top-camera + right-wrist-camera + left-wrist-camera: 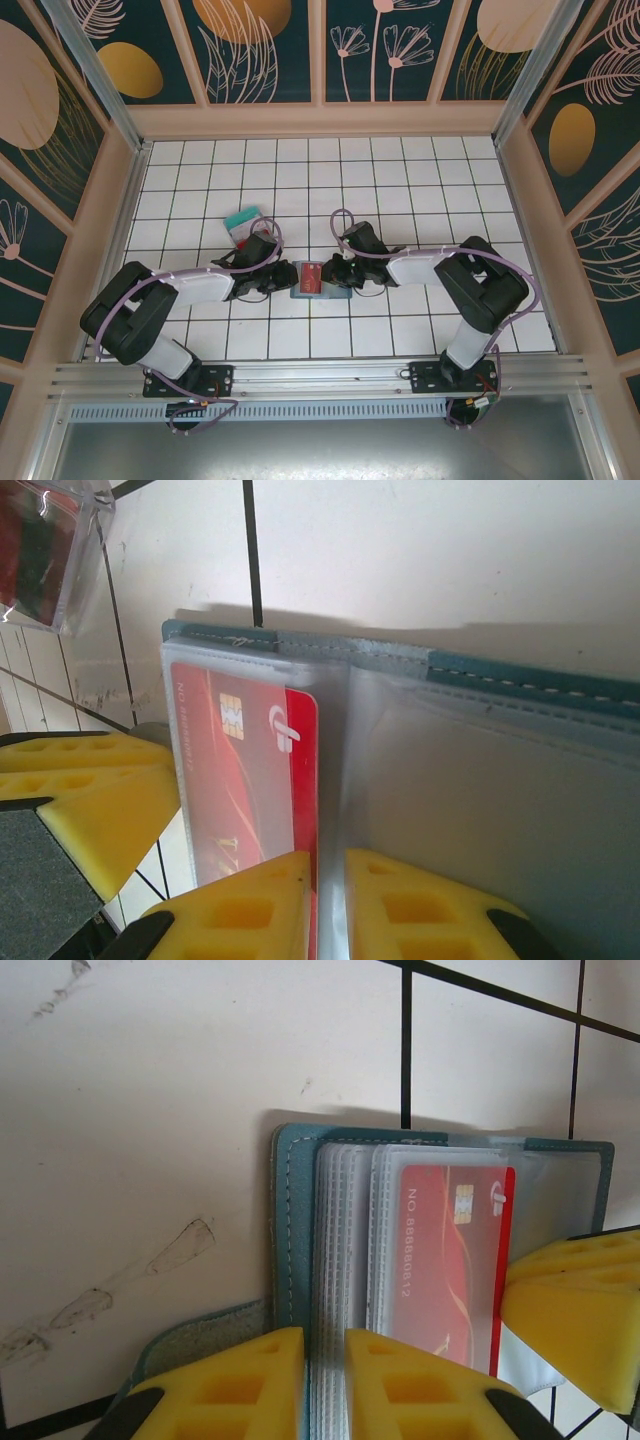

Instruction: Take the credit cards out of the card holder

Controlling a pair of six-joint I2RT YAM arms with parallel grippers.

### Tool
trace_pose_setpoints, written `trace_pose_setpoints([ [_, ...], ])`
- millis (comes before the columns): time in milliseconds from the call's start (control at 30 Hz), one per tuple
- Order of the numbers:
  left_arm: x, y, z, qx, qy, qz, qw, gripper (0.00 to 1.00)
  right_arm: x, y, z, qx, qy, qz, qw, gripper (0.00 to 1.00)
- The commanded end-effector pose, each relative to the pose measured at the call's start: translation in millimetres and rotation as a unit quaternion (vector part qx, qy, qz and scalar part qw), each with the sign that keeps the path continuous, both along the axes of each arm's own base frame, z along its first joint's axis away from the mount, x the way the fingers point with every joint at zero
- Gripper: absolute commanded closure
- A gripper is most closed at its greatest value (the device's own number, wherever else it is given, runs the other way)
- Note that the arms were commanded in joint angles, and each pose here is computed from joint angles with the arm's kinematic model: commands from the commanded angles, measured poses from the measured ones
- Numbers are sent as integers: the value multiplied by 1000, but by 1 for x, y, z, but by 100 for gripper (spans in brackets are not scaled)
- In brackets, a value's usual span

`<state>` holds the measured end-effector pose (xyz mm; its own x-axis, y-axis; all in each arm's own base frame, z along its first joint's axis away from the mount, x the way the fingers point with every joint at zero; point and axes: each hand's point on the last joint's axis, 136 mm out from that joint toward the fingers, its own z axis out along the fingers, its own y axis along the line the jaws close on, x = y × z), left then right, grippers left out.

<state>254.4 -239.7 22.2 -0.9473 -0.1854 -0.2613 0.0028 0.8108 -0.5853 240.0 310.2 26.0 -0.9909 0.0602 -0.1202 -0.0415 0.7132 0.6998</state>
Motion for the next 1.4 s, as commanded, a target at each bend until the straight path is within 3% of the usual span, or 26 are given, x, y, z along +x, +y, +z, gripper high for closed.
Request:
trace_pose_setpoints([
  [0,-8,3,-9,2,20,0,1000,80,-1,9,1,12,3,13,1000,83],
  [567,-10,1,-11,1,25,-4,1000,81,-3,16,6,32,3,25,999,84],
  [767,-10,1,-11,3,26,-3,1000,82,-3,14,6,27,3,22,999,98],
  [1033,-9,9,-17,23,30,10,999,98,-4,-1,2,11,3,6,1000,100],
  [1367,-11,11,-21,30,35,13,999,100,-4,-21,0,4,4,-9,1000,100],
])
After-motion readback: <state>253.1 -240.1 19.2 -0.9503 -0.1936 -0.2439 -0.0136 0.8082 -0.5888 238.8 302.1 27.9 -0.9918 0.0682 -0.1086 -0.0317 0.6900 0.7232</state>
